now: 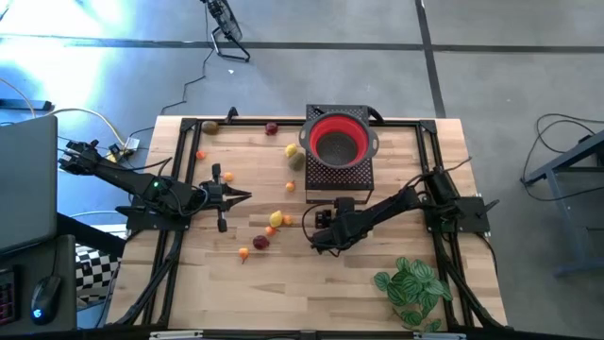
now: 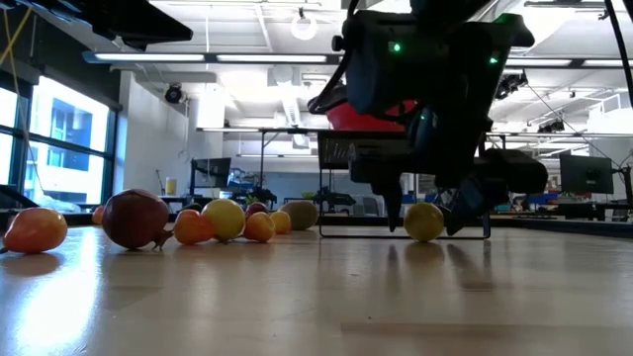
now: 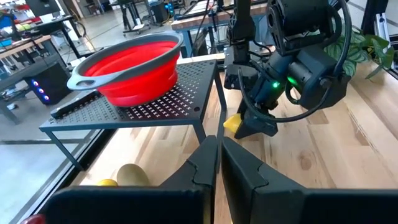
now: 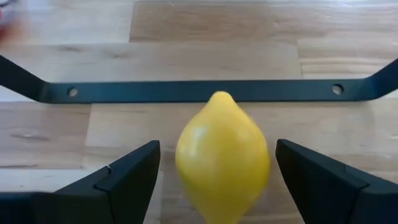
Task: Pick & Place Fruit
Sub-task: Put the bottom right yellow lemon into the red strainer bowl on the shelf
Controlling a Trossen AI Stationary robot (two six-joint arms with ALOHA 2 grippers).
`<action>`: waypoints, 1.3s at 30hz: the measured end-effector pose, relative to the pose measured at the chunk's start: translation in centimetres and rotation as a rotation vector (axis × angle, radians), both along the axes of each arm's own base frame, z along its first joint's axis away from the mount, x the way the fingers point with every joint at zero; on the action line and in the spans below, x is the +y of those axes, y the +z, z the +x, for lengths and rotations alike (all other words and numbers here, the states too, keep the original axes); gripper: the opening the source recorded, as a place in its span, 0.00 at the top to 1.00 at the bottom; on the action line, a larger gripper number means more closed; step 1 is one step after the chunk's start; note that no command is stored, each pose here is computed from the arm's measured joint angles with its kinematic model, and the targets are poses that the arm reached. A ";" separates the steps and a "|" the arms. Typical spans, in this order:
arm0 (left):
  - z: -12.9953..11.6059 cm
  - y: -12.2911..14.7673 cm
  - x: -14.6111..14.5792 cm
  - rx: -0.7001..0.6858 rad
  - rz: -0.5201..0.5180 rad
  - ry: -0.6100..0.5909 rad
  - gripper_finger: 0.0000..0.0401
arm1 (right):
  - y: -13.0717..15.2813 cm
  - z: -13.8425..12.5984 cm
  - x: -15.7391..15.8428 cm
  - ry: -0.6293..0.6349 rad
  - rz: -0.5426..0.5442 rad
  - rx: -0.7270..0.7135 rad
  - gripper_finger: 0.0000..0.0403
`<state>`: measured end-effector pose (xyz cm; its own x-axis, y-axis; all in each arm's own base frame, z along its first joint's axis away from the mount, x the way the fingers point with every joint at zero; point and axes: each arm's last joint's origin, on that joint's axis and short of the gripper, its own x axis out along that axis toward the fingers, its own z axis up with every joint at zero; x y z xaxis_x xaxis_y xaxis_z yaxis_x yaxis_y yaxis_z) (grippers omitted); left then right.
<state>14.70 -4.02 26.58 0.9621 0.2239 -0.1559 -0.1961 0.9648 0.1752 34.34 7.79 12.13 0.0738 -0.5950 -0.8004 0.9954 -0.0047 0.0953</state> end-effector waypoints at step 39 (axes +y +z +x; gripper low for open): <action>0.0 0.0 0.0 0.001 0.002 0.003 0.96 | 0.1 -0.2 0.6 0.018 0.027 0.017 0.48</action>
<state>14.69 -4.01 26.57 0.9612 0.2271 -0.1563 -0.1990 0.9639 0.1769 34.14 8.37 12.19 0.0705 -0.5721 -0.8171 0.9969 0.0113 0.0781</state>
